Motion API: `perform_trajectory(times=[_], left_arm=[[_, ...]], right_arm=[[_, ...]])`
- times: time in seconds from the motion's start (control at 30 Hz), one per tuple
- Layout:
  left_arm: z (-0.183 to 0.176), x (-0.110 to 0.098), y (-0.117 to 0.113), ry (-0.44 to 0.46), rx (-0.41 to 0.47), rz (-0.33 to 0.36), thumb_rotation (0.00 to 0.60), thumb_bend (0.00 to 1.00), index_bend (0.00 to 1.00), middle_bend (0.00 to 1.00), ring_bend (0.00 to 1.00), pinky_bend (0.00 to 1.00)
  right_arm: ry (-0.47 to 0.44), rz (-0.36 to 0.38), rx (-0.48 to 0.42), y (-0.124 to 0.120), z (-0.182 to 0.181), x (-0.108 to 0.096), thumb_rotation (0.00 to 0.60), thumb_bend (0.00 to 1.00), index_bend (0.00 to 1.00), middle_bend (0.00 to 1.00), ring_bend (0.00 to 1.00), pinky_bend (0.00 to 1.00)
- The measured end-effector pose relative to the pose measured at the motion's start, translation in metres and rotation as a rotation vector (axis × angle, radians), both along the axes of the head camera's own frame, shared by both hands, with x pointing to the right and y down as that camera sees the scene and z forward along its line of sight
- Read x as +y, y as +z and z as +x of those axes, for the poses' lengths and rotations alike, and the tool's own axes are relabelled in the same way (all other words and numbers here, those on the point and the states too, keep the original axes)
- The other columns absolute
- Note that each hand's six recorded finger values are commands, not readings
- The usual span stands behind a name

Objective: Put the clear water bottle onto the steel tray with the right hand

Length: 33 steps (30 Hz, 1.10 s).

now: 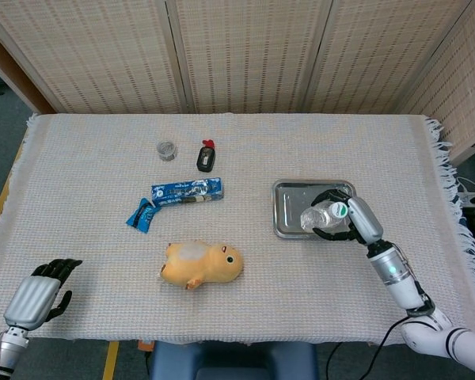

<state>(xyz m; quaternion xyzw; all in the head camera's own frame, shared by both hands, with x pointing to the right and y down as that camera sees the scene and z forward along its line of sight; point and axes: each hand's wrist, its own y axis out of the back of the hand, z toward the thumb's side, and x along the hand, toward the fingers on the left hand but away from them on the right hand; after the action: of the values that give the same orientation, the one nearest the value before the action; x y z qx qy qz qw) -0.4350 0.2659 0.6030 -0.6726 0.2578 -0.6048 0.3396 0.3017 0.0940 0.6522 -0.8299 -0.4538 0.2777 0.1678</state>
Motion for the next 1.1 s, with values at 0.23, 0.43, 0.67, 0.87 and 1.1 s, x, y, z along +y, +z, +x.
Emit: perform_trajectory(times=[0.23,0.43,0.67,0.87,1.1], left_arm=[[0.002,0.001,0.0,0.008,-0.001,0.0,0.6,0.53,0.17,0.19,0.15,0.25],[0.001,0.001,0.001,0.007,-0.003,0.0,0.6,0.53,0.17,0.19,0.15,0.25],[0.001,0.001,0.003,0.008,-0.007,-0.005,0.6,0.53,0.17,0.19,0.15,0.25],[0.001,0.001,0.005,0.007,-0.011,-0.011,0.6,0.53,0.17,0.19,0.15,0.25],[0.001,0.0,0.004,0.006,-0.01,-0.01,0.6,0.53,0.17,0.19,0.15,0.25]], right_arm=[[0.019,0.013,0.026,0.005,0.008,-0.007,0.6,0.0,0.76,0.54,0.28,0.42],[0.049,0.022,0.107,0.024,0.025,-0.02,0.6,0.0,0.75,0.54,0.28,0.42],[0.089,-0.012,0.138,0.051,0.041,-0.033,0.6,0.0,0.75,0.54,0.28,0.42],[0.117,-0.065,0.085,0.069,0.04,-0.034,0.6,0.0,0.73,0.54,0.28,0.42],[0.085,-0.107,0.069,0.079,0.035,-0.028,0.6,0.0,0.39,0.35,0.07,0.32]])
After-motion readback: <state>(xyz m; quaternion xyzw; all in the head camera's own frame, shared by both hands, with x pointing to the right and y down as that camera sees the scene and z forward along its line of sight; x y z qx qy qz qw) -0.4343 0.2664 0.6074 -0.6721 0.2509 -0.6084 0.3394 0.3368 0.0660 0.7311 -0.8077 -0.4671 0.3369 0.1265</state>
